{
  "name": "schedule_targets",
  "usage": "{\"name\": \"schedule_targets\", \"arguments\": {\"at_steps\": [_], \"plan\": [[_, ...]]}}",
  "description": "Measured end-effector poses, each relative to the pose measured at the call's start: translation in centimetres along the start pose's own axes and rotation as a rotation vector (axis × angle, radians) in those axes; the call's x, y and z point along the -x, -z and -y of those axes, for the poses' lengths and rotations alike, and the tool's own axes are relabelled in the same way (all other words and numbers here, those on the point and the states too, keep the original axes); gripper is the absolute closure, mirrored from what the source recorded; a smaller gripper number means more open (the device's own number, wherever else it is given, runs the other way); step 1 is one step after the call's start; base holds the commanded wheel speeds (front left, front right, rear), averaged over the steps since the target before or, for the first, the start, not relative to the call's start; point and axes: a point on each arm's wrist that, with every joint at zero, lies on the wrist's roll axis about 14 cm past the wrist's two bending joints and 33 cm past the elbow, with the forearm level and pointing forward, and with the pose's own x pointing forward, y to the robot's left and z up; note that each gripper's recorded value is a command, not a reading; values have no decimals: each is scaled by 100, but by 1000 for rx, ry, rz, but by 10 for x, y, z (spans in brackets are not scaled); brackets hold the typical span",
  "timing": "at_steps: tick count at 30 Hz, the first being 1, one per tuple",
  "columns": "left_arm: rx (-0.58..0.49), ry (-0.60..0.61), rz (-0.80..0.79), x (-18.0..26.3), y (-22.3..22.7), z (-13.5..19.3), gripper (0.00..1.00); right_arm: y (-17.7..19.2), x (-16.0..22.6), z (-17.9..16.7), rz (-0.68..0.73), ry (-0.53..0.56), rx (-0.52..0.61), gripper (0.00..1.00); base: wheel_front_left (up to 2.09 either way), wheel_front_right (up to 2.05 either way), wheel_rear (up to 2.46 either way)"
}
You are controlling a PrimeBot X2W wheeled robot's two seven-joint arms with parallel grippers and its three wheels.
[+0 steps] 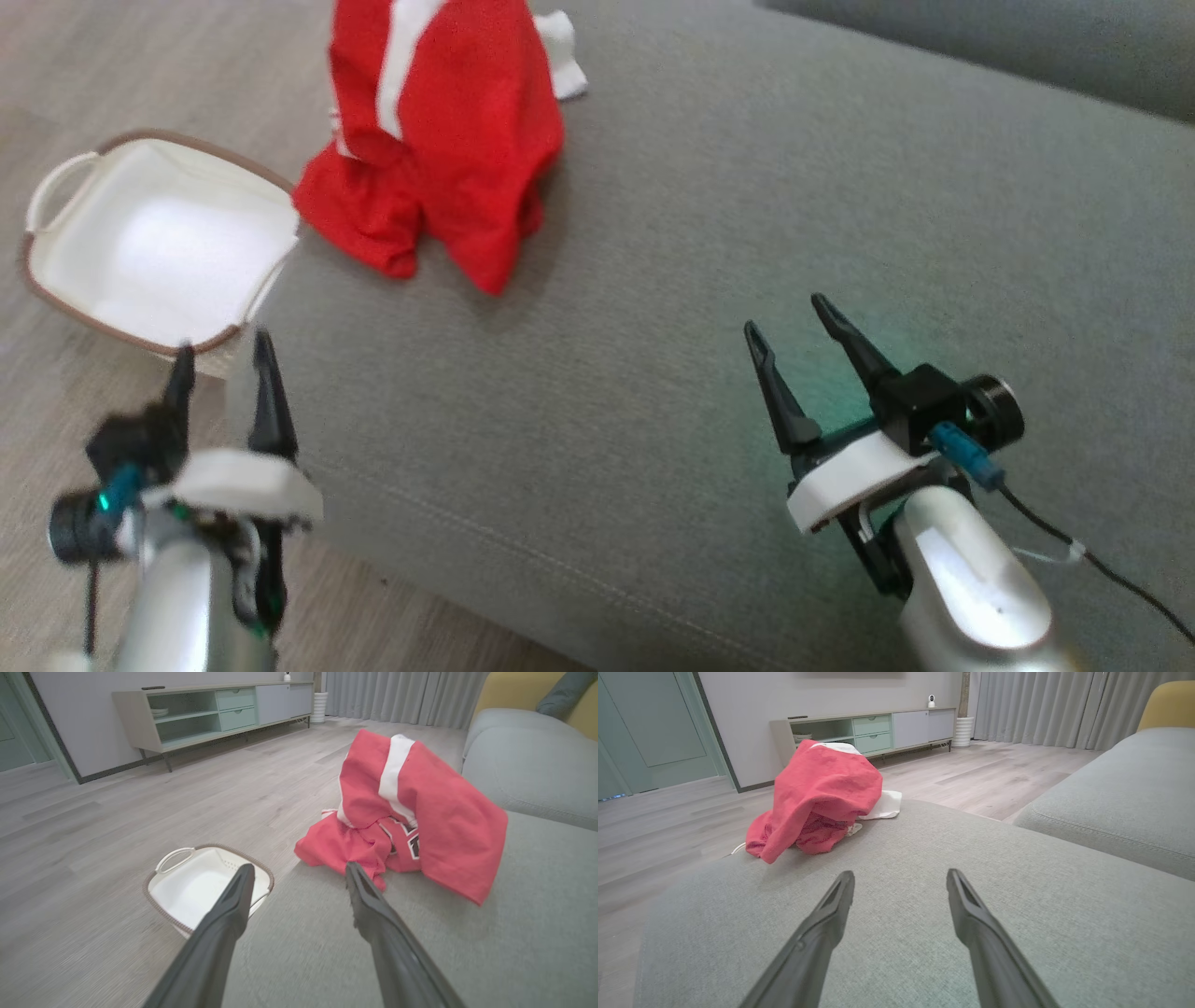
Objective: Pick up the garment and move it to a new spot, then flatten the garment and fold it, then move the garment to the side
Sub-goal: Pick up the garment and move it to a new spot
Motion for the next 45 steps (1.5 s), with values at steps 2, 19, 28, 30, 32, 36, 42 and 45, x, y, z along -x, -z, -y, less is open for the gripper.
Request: {"name": "schedule_targets", "arguments": {"at_steps": [2, 19, 28, 30, 32, 36, 42, 45], "plan": [[-3, 51, 16, -18, -8, 13, 0, 0, 0, 8, 6, 12, 4, 0, 0, 0, 0], [-83, 276, -7, -157, -20, 98, 0, 25, 15, 76, 1, 111, 15, 0, 0, 0, 0], [-137, 262, -130, -190, 17, 110, 0, 41, 26, 107, -22, 191, -12, 0, 0, 0, 0], [-138, 269, -123, -195, 15, 116, 5, 44, 27, 110, -26, 200, -16, 0, 0, 0, 0], [-146, 276, -126, -195, 15, 119, 97, 43, 27, 110, -26, 203, -18, 0, 0, 0, 0], [-145, 281, -135, -192, 16, 120, 100, 37, 28, 108, -12, 208, -19, 0, 0, 0, 0], [-171, 351, -67, -189, -10, 140, 100, 18, 32, 107, 20, 230, -21, 0, 0, 0, 0], [-196, 410, 35, -188, -45, 160, 100, 5, 39, 111, 44, 259, -21, 0, 0, 0, 0]]}}
